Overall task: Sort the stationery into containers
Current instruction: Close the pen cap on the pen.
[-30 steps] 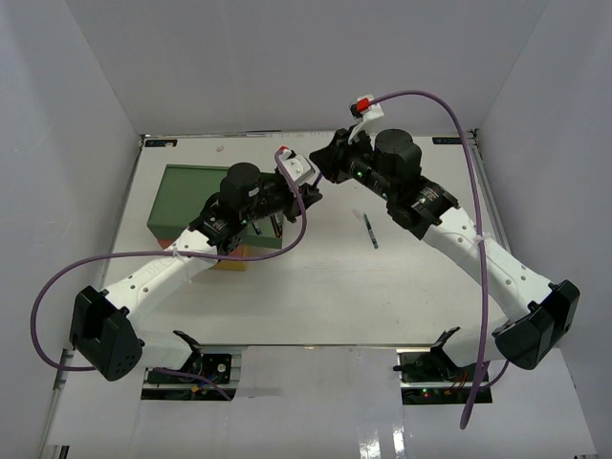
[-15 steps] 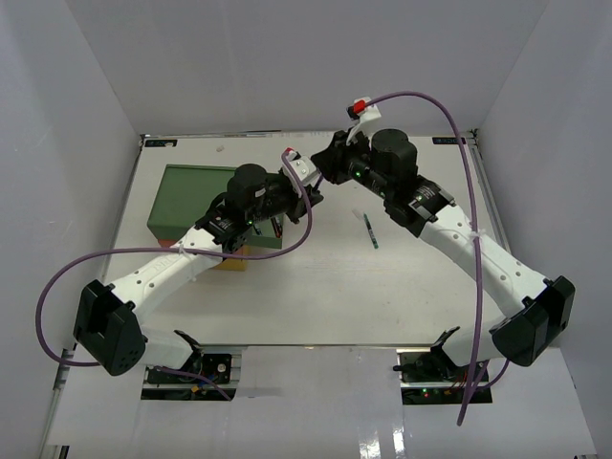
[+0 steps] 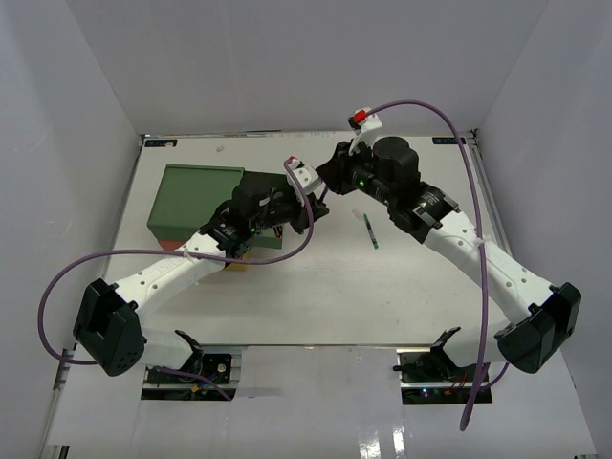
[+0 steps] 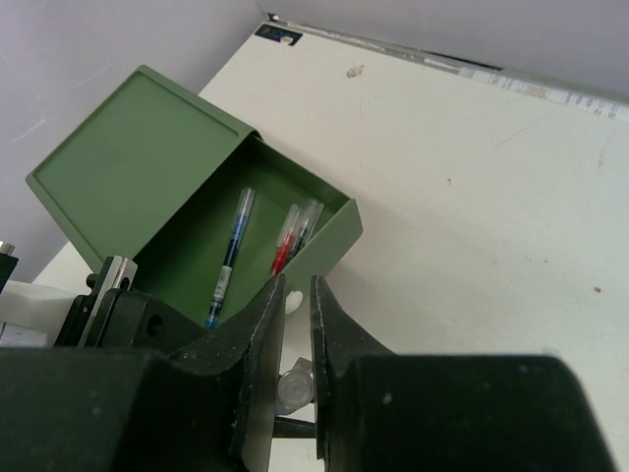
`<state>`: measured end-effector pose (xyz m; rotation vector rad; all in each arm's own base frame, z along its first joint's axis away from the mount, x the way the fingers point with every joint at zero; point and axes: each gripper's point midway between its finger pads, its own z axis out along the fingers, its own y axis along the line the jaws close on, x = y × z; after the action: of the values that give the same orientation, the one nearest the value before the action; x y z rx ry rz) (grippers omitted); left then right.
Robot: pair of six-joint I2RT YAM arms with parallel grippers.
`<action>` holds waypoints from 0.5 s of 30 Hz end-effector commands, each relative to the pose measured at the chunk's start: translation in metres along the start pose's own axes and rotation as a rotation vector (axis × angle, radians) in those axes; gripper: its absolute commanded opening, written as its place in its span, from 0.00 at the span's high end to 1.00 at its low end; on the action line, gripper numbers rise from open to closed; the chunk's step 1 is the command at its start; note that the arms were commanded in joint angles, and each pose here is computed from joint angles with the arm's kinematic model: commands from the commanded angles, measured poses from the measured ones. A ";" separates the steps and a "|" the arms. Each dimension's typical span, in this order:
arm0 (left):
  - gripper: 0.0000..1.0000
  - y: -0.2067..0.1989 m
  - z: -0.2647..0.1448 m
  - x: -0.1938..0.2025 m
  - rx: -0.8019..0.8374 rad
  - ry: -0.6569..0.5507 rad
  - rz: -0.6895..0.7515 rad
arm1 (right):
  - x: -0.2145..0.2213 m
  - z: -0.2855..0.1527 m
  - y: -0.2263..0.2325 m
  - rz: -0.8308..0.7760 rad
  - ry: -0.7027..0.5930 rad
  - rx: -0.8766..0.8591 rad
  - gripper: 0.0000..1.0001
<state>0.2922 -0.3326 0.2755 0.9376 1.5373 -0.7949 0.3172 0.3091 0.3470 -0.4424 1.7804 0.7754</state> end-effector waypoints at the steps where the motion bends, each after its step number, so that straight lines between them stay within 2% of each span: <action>1: 1.00 -0.049 -0.024 -0.102 0.168 -0.340 0.146 | 0.107 -0.003 0.002 0.018 0.348 -0.022 0.92; 11: 0.98 -0.053 -0.019 -0.067 0.181 -0.274 0.100 | 0.091 -0.005 -0.004 0.019 0.292 0.026 0.92; 15: 0.93 -0.053 -0.019 -0.065 0.181 -0.280 0.085 | 0.090 -0.006 -0.006 0.022 0.278 0.035 0.92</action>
<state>0.2746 -0.3346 0.2406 0.9410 1.5932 -0.8658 0.3059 0.3055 0.3115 -0.4444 1.9052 0.7522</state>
